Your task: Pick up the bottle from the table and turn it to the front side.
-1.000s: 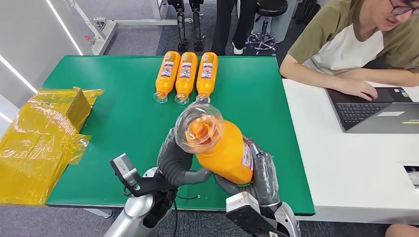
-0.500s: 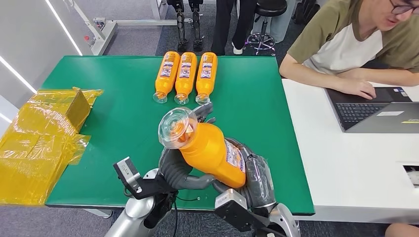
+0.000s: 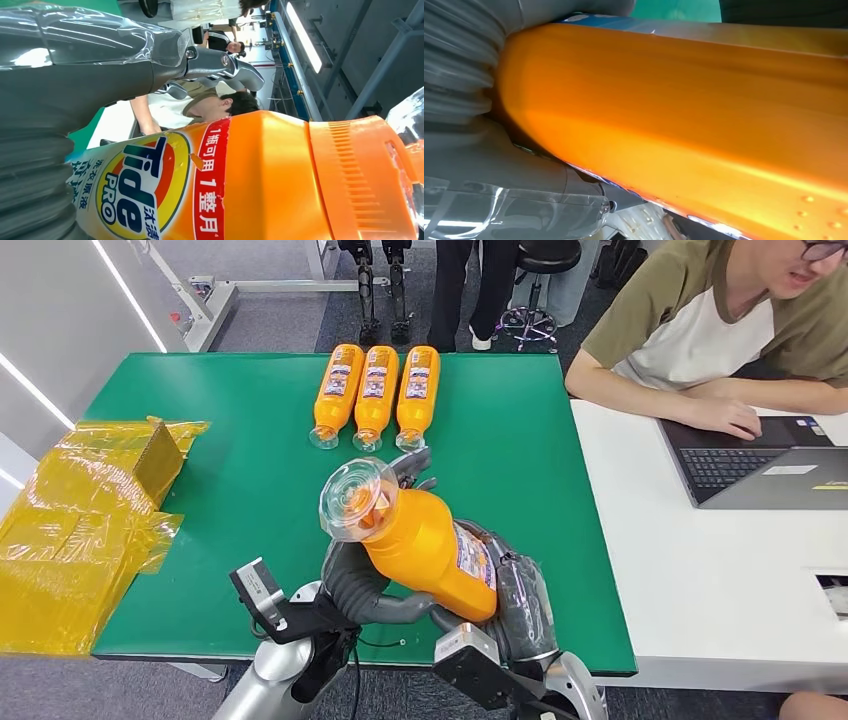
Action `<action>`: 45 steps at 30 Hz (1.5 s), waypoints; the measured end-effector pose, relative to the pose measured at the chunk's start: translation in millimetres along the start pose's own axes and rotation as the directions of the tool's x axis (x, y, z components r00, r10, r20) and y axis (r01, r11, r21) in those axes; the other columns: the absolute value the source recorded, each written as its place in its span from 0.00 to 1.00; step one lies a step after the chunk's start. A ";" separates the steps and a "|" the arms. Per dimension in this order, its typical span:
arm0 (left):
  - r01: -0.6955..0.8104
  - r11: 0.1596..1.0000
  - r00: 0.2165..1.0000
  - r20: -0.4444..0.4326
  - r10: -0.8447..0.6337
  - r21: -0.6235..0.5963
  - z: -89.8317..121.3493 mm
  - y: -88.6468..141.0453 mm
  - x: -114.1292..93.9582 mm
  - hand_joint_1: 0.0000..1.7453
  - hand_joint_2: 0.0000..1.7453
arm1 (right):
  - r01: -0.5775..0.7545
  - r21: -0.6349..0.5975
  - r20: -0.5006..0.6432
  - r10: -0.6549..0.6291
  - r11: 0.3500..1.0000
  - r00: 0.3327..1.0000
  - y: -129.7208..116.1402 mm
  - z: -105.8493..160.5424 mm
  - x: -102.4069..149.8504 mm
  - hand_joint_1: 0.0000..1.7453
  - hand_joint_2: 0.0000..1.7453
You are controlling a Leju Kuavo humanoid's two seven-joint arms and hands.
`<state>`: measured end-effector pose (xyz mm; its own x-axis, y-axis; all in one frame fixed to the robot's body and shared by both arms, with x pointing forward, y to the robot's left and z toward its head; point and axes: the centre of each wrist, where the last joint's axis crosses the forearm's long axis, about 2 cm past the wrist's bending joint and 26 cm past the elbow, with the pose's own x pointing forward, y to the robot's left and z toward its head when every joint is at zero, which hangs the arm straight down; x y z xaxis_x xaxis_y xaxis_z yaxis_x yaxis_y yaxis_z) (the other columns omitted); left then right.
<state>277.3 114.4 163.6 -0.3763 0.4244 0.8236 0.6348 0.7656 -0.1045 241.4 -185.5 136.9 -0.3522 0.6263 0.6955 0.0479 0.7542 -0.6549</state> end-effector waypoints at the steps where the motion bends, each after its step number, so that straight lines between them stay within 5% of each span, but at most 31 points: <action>1: 0.000 1.000 1.000 0.000 0.000 0.000 0.0 0.0 0.0 0.00 1.00 | 0.000 0.000 0.000 0.000 1.000 1.000 0.0 0.0 0.0 1.00 1.00; 10: 0.009 1.000 1.000 -0.001 -0.009 0.002 0.0 0.3 0.0 0.00 1.00 | -0.032 0.007 -0.024 0.032 0.999 0.999 0.0 0.9 -0.6 1.00 1.00; 14: 0.052 0.998 0.998 -0.022 -0.052 0.029 3.4 6.8 0.5 0.00 1.00 | -0.332 0.035 -0.140 0.334 0.942 0.932 -3.6 11.9 -13.8 1.00 1.00; 17: 0.059 0.997 0.998 -0.034 -0.057 0.043 7.0 9.8 0.3 0.00 1.00 | -0.418 0.044 -0.147 0.420 0.907 0.896 -6.7 17.7 -22.8 1.00 1.00; 45: 0.070 0.995 0.996 -0.051 -0.067 0.069 14.4 9.3 -1.3 0.00 1.00 | -0.483 0.069 -0.126 0.488 0.873 0.863 -9.0 17.0 -26.3 1.00 1.00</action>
<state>274.0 128.0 153.6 -0.3827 0.3470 0.8562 0.5590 0.8249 -0.0844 234.3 -212.1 119.4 -0.1627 0.9340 0.3181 0.1471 0.3417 -0.9282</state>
